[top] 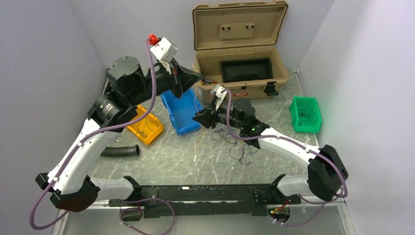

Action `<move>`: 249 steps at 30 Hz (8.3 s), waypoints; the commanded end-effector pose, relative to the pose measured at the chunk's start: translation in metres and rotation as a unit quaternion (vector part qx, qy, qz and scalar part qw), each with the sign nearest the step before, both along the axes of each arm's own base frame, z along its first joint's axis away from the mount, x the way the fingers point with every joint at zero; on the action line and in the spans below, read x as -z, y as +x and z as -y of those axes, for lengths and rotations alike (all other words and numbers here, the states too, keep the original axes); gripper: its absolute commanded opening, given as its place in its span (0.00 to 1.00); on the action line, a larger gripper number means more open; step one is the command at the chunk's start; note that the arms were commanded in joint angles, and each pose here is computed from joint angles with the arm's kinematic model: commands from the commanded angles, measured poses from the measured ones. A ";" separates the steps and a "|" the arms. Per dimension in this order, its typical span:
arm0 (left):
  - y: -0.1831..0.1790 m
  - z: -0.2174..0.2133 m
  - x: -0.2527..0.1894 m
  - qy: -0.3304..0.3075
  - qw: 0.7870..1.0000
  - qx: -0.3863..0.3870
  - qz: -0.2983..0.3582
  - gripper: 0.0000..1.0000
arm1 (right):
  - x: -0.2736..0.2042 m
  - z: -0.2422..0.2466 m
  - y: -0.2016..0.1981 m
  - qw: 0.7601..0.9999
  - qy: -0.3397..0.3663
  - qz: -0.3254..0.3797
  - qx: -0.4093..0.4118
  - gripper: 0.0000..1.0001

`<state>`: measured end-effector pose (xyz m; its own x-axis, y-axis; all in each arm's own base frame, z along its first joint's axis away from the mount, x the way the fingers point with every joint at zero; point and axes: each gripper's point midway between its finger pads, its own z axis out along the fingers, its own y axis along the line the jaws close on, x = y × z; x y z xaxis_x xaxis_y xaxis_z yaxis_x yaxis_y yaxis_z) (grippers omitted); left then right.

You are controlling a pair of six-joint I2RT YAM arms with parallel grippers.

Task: Untangle the cables
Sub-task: Place the cable in the bin, then untie the cable.

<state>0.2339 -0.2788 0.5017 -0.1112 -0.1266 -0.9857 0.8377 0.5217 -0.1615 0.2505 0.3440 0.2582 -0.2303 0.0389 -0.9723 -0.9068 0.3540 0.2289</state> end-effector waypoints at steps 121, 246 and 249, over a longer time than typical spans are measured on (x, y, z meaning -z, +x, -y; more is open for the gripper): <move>0.045 0.120 0.285 0.086 0.962 0.113 -0.231 0.93 | -0.015 0.162 -0.002 0.950 -0.090 -0.137 0.267 0.00; 0.020 0.148 0.126 0.047 0.990 0.094 -0.098 0.00 | -0.113 0.205 -0.056 0.952 0.063 0.009 0.300 0.00; 0.013 0.151 0.119 0.040 0.987 0.115 -0.104 0.00 | -0.110 0.198 -0.060 0.959 0.064 0.025 0.275 0.00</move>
<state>0.2613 -0.4279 0.3786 -0.2842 -0.0317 -0.9582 0.8704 0.4106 -0.2717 0.2058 0.1287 0.3411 -0.2026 0.2678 -0.9419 -0.4420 0.8333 0.3320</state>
